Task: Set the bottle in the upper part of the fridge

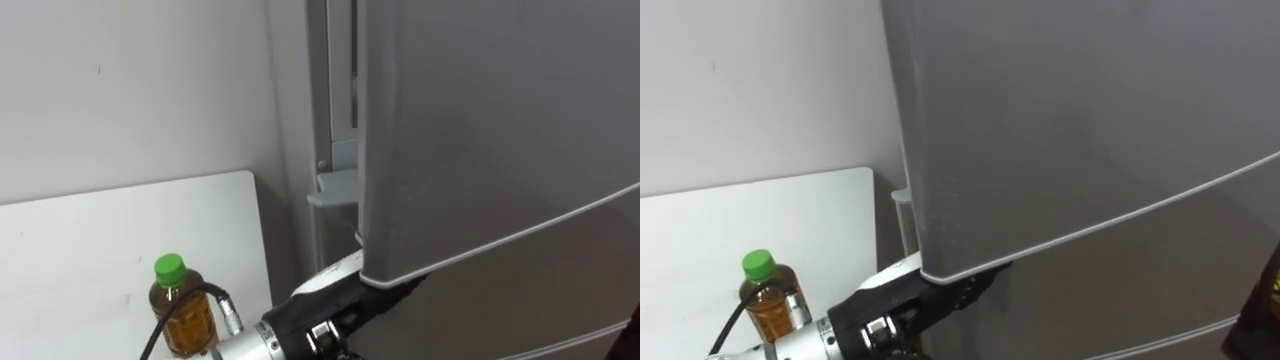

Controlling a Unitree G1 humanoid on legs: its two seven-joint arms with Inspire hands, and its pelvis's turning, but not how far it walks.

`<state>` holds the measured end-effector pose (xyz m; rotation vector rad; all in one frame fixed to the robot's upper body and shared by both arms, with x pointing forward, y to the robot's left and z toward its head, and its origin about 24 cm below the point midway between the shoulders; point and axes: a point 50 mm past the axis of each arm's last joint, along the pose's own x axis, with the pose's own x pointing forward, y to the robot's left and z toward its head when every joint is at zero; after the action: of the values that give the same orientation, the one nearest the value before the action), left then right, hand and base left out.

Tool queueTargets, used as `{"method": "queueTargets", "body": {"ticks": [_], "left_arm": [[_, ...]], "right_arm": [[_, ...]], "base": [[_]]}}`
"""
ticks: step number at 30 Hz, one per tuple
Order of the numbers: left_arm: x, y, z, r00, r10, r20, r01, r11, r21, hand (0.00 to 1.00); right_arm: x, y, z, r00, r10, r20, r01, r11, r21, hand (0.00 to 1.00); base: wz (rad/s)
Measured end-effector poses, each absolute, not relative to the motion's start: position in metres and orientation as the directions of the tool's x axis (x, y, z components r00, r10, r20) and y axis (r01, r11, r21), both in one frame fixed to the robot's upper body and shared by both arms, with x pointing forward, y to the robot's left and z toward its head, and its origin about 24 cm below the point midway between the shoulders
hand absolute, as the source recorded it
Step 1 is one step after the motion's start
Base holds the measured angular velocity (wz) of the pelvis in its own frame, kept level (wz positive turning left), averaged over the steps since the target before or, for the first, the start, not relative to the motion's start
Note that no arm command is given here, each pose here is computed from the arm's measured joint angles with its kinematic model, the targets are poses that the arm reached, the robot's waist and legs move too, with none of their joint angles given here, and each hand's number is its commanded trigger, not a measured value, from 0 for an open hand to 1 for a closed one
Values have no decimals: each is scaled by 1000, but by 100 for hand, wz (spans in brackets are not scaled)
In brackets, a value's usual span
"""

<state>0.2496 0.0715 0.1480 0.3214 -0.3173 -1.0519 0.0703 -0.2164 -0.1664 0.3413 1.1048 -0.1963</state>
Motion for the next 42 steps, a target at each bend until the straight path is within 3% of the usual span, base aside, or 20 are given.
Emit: {"method": "queueTargets", "body": {"ticks": [9,20,35,42], "left_arm": [[229,42,145,218,-970,103,924,239,297,0],[204,-1,148,-20,-993,120,956,16,294,0],[195,-15,153,-136,-986,98,941,-97,325,0],[195,-16,152,-141,-985,100,940,-101,326,0]], "right_arm": [[83,-210,-166,425,63,-903,238,955,179,0],[94,-216,-162,441,62,-896,232,956,180,0],[94,-220,-162,446,53,-893,298,932,205,0],[93,-223,-161,443,47,-895,292,937,193,0]], "base": [[-2],[-22],[-19],[0]]}}
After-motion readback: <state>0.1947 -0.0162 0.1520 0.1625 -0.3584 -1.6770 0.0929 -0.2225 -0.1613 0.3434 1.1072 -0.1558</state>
